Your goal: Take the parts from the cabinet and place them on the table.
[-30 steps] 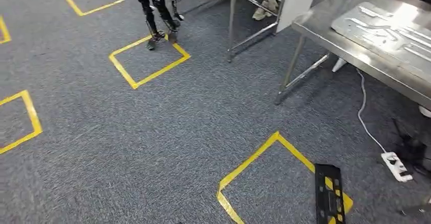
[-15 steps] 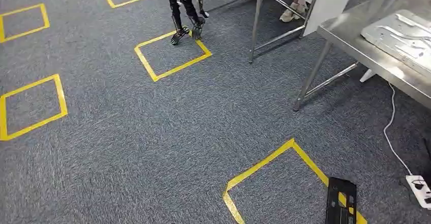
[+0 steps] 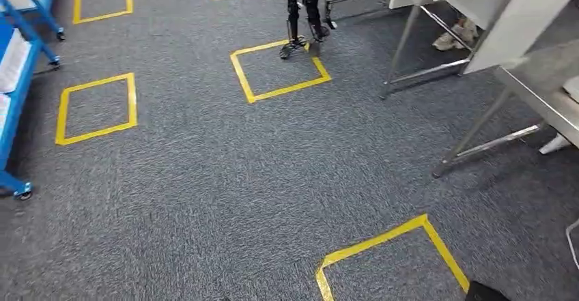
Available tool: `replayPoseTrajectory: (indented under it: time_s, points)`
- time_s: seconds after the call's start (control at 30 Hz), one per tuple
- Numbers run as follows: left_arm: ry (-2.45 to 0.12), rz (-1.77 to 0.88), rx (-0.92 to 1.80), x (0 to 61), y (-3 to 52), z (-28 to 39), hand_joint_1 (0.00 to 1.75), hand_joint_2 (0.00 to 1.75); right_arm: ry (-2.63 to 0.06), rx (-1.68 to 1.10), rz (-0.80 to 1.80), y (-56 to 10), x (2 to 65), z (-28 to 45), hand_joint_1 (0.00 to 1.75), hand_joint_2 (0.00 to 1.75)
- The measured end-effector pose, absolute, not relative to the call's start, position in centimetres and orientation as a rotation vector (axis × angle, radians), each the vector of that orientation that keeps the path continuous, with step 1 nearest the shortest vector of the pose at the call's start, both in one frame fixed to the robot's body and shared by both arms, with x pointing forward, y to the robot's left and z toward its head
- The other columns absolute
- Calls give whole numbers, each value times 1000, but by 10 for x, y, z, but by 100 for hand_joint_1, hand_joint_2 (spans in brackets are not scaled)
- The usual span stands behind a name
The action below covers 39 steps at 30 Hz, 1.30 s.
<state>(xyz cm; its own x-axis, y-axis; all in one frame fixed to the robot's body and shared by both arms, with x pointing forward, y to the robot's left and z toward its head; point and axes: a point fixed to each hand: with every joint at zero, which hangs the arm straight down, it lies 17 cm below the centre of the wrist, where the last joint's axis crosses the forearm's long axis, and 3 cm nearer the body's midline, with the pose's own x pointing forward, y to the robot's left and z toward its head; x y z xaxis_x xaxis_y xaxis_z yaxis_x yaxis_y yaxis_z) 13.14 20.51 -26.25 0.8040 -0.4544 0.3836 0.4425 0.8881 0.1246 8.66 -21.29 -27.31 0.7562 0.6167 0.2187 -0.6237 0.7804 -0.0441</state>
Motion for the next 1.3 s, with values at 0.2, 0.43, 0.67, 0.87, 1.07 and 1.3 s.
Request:
replayPoseTrajectory:
  time_s: [0.2,0.43,0.67,0.87,1.07,1.3]
  points:
    - [-357,-398,42,122,236,-268,0,0,-242,41,809,-210,84,-273,0,0]
    - [-340,-333,86,128,187,-262,0,0,-232,71,971,-200,71,-273,0,0]
    - [-368,-248,24,129,152,-255,0,0,-228,74,1040,-192,73,-271,0,0]
    - [-389,-269,-16,130,139,-252,0,0,-232,50,995,-200,84,-271,0,0]
    - [-398,-438,-47,124,135,-253,0,0,-226,48,898,-197,90,-270,0,0]
    - [-403,-572,-45,120,137,-254,0,0,-235,61,845,-169,99,-264,0,0]
